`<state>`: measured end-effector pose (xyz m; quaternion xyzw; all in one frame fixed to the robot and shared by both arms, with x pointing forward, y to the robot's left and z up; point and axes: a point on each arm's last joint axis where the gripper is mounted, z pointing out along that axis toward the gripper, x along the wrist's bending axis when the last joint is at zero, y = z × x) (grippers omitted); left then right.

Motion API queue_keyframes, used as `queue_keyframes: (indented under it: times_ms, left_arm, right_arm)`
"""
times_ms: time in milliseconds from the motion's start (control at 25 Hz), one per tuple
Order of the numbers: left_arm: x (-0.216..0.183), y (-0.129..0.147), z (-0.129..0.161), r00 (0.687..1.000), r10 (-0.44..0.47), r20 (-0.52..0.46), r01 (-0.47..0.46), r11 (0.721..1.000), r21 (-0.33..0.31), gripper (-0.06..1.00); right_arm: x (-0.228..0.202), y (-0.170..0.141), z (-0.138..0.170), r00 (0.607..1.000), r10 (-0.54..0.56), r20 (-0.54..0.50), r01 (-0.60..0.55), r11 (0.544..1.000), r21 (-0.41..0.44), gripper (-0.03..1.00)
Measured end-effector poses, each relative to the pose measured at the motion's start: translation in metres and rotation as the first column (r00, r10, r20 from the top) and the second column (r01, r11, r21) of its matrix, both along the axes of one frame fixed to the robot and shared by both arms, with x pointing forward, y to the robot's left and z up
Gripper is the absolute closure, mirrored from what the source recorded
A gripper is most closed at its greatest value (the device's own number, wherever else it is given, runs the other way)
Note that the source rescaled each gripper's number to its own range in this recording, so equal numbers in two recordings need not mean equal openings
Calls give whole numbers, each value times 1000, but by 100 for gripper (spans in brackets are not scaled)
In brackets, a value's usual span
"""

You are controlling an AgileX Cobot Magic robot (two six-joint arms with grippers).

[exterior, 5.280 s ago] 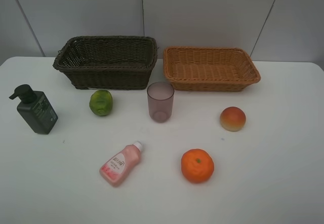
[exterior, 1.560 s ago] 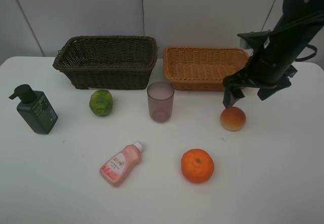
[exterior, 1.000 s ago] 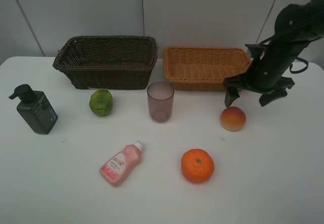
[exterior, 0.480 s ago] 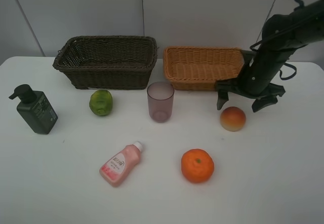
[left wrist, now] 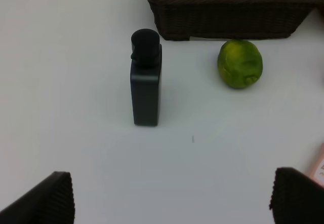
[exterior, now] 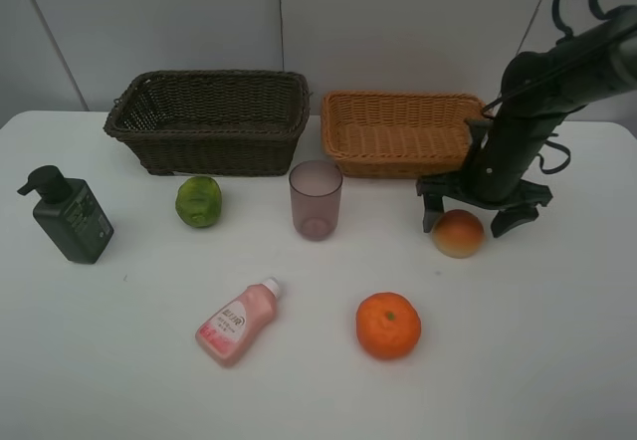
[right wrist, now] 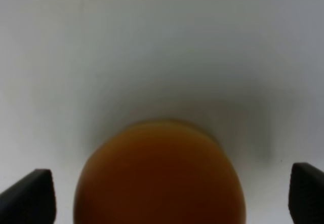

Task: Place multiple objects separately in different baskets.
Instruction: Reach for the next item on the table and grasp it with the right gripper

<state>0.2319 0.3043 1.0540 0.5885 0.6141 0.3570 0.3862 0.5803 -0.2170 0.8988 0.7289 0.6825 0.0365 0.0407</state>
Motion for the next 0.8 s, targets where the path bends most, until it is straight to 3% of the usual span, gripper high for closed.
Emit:
queue_keyframes:
  times_ms: [280,560,680,760,800]
  left_arm:
    - [0,0,0,1000,0,0,0,1000,1,-6]
    - [0,0,0,1000,0,0,0,1000,1,-6]
    - [0,0,0,1000,0,0,0,1000,1,-6]
    - [0,0,0,1000,0,0,0,1000,1,-6]
    - [0,0,0,1000,0,0,0,1000,1,-6]
  right_arm:
    - [1,0,-10,1000,-1,-13,1,1000,-1,-3]
    - [1,2,-16,999,-16,-34,16,1000,8,29]
    - [1,2,-17,999,-16,-38,16,1000,7,53]
    - [0,2,-17,999,-16,-39,16,1000,7,89]
    - [0,2,-17,999,-17,-39,17,1000,8,97]
